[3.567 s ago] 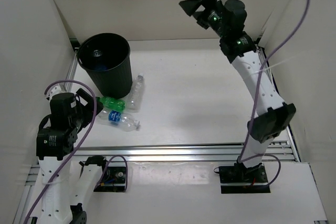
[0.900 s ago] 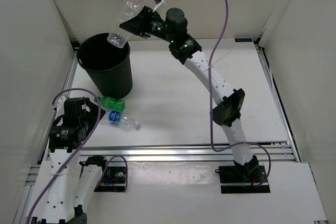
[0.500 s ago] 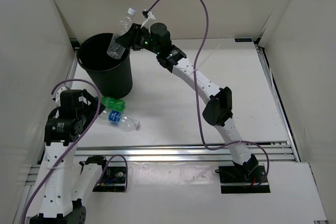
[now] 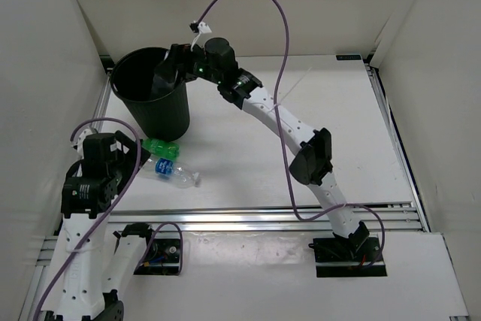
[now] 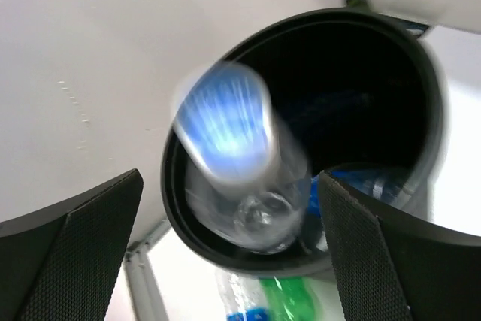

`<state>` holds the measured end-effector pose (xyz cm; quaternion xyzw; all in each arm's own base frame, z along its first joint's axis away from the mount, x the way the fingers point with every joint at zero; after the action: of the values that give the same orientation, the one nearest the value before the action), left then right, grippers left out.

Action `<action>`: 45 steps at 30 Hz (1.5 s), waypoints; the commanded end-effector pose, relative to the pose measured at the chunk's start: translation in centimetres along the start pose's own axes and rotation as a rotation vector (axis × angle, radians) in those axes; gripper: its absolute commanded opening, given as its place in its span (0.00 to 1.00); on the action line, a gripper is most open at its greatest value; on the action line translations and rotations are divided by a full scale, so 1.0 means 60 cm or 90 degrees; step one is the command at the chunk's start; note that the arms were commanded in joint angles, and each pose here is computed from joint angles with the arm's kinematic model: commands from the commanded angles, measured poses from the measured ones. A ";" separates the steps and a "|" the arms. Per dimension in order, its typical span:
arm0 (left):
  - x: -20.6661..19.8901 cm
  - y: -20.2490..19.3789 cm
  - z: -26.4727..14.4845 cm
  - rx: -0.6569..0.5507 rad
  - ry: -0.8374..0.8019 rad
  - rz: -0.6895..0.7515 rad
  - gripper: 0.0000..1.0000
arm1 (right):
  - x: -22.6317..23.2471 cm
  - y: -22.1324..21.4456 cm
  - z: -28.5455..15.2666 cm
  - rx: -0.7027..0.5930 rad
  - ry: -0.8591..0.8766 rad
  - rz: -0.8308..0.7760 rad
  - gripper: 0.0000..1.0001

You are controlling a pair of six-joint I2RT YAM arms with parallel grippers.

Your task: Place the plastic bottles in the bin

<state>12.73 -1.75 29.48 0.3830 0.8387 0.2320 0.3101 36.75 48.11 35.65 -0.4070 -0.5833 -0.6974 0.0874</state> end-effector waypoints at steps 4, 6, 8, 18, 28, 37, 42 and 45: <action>0.006 -0.023 0.012 0.006 -0.008 -0.065 1.00 | 0.144 0.187 -0.178 -0.164 -0.039 -0.077 1.00; 0.003 -0.032 0.037 0.015 -0.008 -0.092 1.00 | 0.126 0.194 -0.221 -0.134 -0.086 -0.037 1.00; -0.004 -0.040 0.061 0.028 -0.033 -0.079 1.00 | 0.120 0.180 -0.248 -0.082 -0.119 -0.023 1.00; 0.005 -0.098 0.196 0.025 -0.051 -0.130 1.00 | 0.165 0.118 -0.433 0.026 -0.219 -0.048 1.00; 0.019 -0.093 0.266 0.043 0.029 -0.105 1.00 | 0.164 0.099 -0.466 0.069 -0.223 -0.065 1.00; 0.046 -0.102 0.313 0.055 0.066 -0.094 1.00 | 0.180 0.069 -0.468 0.117 -0.207 -0.065 1.00; 0.067 -0.143 0.330 0.079 0.067 -0.102 1.00 | 0.176 0.033 -0.482 0.168 -0.227 -0.081 1.00; 0.086 -0.175 0.324 0.105 0.056 -0.094 0.99 | 0.168 0.014 -0.485 0.196 -0.239 -0.079 1.00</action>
<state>20.37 -0.75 9.29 0.3176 0.8909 0.1786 0.2712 18.12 26.56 43.55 -0.4848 -0.7000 -0.5244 0.0044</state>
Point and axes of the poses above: each gripper's point midway between its finger pads, its own z axis out along the fingers, its own x axis along the line the jaws close on, y = z × x, the point moved 8 cm from there along -z, back along the fingers, and after that the axes turned 10 degrees about z, right-handed, at the moved point
